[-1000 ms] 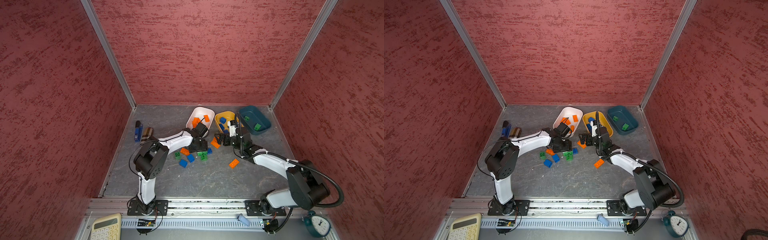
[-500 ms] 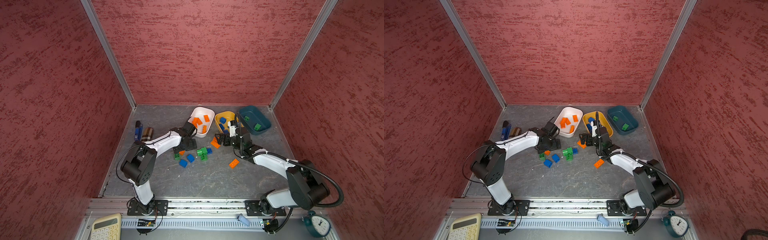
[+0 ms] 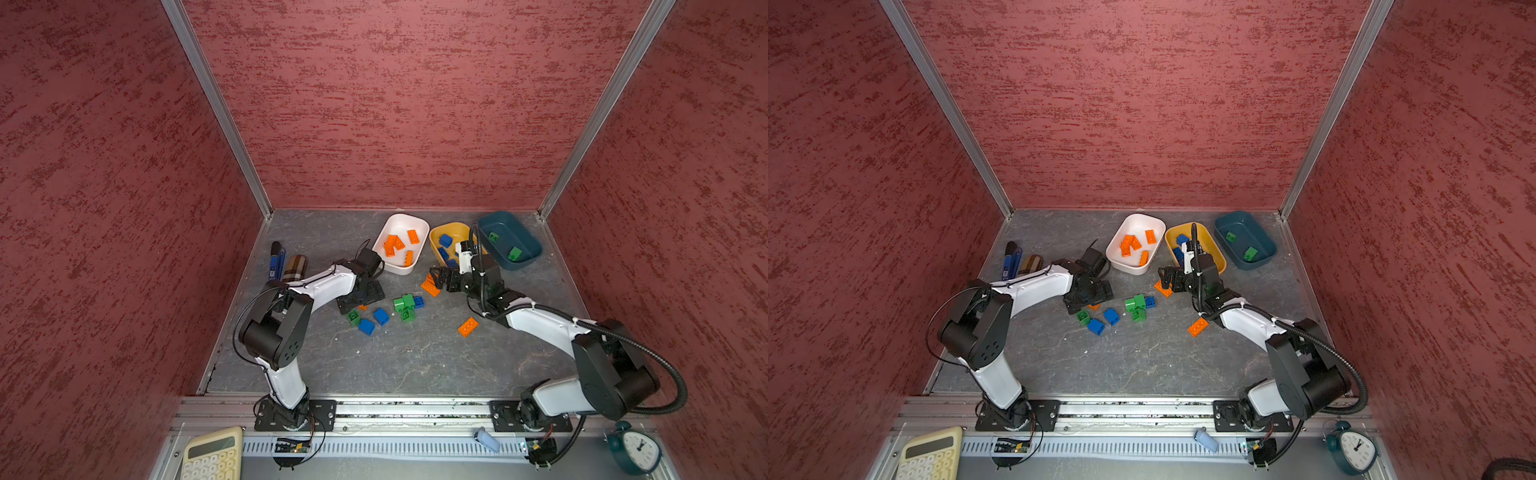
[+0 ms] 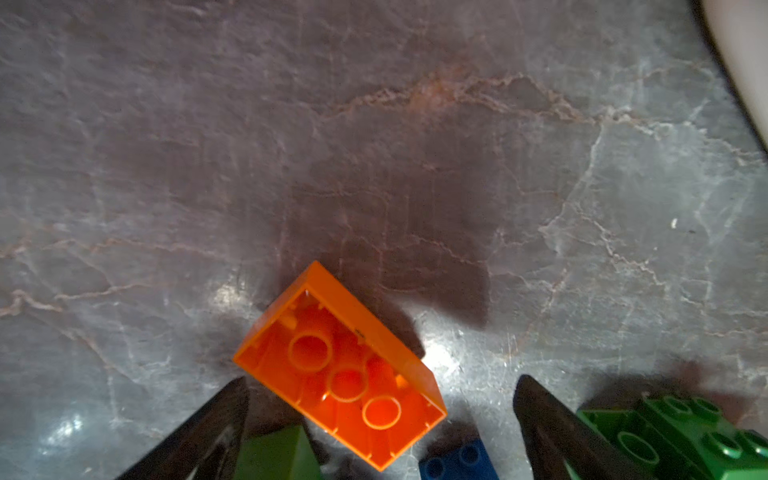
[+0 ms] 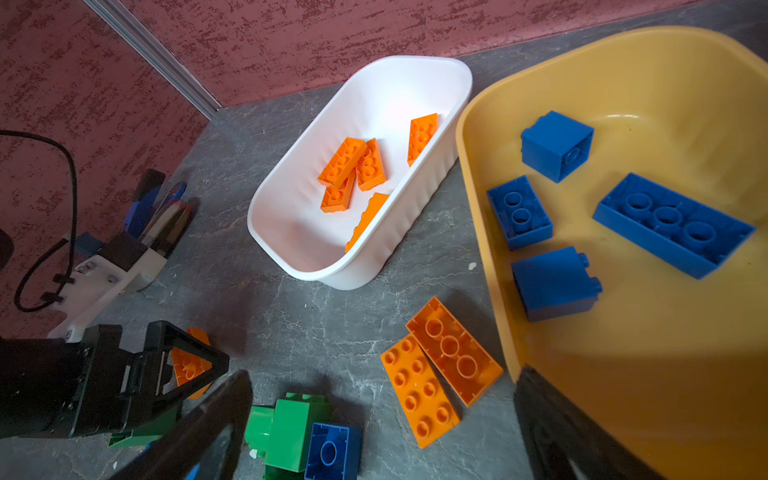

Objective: Sort the legos into containers by color
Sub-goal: 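Grasp an orange brick beside the green bricks with the left gripper, then carry the orange brick over the white tub with the left gripper, then drop the orange brick into the white tub with left while right lowers to pile, then grasp a tall green brick from the pile with the right gripper, then carry the green brick over the teal tub with the right gripper, then open the right gripper to drop the green brick into the teal tub, then move the right gripper back down over the green bricks in the pile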

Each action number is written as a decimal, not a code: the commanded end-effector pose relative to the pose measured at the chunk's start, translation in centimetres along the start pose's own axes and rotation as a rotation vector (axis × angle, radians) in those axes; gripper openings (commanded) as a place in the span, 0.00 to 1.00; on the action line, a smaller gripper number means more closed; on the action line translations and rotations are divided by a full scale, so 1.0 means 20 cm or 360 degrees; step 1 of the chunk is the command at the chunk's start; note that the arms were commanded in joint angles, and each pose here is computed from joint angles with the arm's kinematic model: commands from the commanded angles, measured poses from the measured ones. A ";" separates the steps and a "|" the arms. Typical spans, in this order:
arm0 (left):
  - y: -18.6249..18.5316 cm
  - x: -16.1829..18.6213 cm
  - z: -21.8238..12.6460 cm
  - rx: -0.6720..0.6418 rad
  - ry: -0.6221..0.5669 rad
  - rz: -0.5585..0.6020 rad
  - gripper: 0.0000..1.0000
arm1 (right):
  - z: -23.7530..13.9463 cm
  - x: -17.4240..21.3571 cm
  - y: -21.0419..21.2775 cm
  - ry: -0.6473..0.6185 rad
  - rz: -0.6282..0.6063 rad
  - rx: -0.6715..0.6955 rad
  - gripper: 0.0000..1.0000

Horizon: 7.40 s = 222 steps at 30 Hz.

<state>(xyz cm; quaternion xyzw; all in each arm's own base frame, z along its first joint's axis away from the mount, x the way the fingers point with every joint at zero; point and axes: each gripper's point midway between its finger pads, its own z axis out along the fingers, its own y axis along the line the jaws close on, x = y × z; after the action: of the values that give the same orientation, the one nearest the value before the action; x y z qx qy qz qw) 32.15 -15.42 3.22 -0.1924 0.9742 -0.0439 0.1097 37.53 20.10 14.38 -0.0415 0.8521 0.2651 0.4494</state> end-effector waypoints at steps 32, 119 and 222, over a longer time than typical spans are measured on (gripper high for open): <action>-0.38 -0.25 -0.16 0.0325 -0.0304 0.0151 0.28 | -0.02 0.08 0.13 0.0111 -0.0111 -0.0184 0.99; -0.59 -0.74 -0.35 0.0785 -0.0486 -0.0026 0.99 | 0.36 0.68 0.32 0.0867 -0.0589 0.0169 0.46; -0.50 -0.47 -0.64 0.0896 -0.0865 0.0176 1.00 | -0.07 0.54 0.36 0.0727 -0.0734 -0.0533 0.68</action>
<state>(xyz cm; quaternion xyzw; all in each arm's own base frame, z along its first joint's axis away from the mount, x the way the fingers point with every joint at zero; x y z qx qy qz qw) 41.32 -20.83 19.32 -0.0922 0.8679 -0.2547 0.4164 29.70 25.52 10.33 -0.2574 0.8742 0.2858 0.2965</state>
